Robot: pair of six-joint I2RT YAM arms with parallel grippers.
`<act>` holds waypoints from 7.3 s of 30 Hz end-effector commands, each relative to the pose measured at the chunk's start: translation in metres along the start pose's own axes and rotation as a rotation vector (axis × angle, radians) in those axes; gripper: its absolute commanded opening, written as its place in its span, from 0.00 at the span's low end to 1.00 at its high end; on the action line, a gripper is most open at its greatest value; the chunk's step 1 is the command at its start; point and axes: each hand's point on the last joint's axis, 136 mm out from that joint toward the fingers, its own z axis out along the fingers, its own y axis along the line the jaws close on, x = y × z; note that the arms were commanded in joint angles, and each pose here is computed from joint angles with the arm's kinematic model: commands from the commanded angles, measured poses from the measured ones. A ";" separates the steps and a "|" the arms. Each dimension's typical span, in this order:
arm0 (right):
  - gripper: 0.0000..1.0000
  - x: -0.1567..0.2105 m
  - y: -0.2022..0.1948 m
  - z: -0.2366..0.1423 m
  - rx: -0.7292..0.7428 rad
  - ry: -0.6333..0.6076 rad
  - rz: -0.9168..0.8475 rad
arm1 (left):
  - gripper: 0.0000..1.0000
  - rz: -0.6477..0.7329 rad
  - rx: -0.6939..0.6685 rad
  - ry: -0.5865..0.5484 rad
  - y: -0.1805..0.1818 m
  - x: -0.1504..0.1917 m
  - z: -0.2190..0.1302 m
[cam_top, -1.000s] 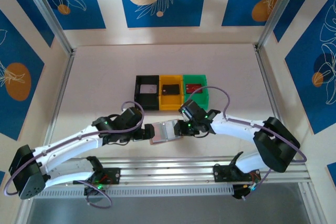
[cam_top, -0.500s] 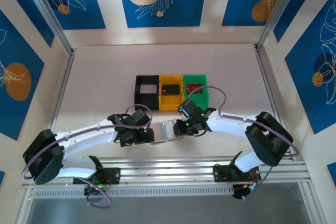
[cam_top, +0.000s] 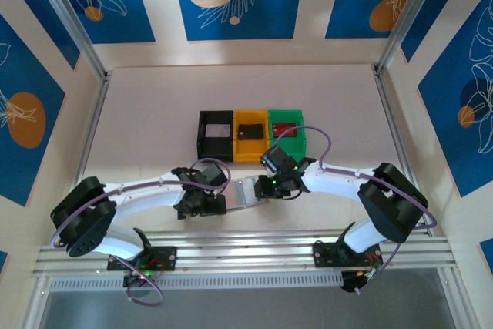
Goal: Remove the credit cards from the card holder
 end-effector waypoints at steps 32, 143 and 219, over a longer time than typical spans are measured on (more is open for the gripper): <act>0.26 -0.003 0.015 0.000 -0.069 -0.023 -0.003 | 0.98 0.051 -0.070 0.056 -0.005 0.008 0.026; 0.36 0.006 0.061 -0.018 -0.003 -0.010 -0.116 | 0.99 0.099 -0.029 -0.046 -0.010 -0.008 -0.023; 0.37 -0.010 0.020 -0.012 0.109 0.035 -0.031 | 0.97 0.023 -0.128 -0.018 -0.005 -0.017 -0.009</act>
